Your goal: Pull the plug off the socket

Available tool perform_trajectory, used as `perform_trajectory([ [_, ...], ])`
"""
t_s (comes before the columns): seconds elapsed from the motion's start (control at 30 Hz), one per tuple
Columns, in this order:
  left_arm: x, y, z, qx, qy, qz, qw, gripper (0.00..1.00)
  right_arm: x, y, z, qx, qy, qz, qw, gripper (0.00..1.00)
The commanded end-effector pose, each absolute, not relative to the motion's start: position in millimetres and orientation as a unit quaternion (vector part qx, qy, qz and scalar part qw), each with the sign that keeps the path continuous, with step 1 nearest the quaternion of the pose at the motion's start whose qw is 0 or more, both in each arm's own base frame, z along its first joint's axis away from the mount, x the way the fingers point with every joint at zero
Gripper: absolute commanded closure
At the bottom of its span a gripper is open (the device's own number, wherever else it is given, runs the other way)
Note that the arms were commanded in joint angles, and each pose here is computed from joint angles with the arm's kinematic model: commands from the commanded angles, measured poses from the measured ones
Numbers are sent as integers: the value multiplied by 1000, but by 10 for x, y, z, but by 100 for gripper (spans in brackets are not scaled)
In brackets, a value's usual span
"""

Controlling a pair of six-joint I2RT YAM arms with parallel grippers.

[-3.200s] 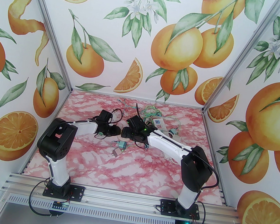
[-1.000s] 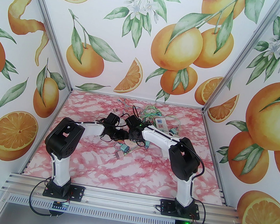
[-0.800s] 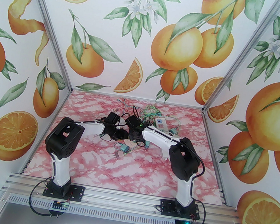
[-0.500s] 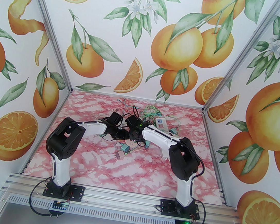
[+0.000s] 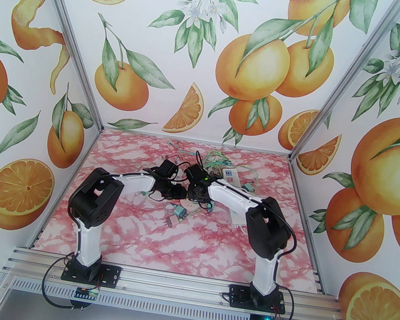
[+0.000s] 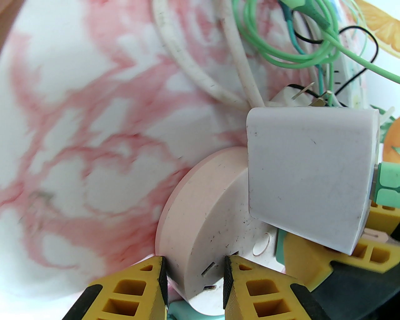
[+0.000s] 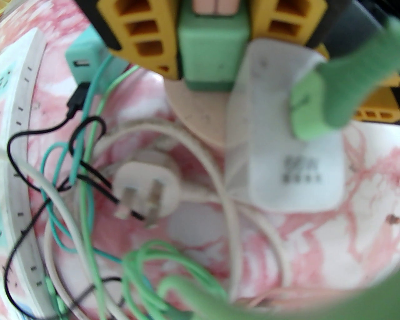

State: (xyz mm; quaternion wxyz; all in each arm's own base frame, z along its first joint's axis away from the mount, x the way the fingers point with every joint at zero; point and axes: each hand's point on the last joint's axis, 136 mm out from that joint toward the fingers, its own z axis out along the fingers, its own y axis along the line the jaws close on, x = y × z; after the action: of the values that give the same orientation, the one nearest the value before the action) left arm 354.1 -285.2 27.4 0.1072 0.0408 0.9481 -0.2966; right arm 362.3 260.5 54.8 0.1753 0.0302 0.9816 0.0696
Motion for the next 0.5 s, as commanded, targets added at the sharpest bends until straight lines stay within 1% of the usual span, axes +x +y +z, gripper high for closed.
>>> perform_trajectory([
  [0.0, 3003, -2440, -577, 25, 985, -168, 4, 68, 3727, 2829, 897, 49, 965, 166, 197, 82],
  [0.13, 3008, -2445, -583, 25, 986, -167, 2, 69, 3716, 2924, 931, 41, 964, 172, 197, 83],
  [0.3, 3012, -2451, -589, 26, 986, -167, 0, 69, 3609, 3102, 866, -10, 976, 112, 188, 83],
  [0.47, 3022, -2457, -577, 26, 986, -167, 1, 70, 3474, 3307, 806, -49, 979, 79, 183, 83],
])
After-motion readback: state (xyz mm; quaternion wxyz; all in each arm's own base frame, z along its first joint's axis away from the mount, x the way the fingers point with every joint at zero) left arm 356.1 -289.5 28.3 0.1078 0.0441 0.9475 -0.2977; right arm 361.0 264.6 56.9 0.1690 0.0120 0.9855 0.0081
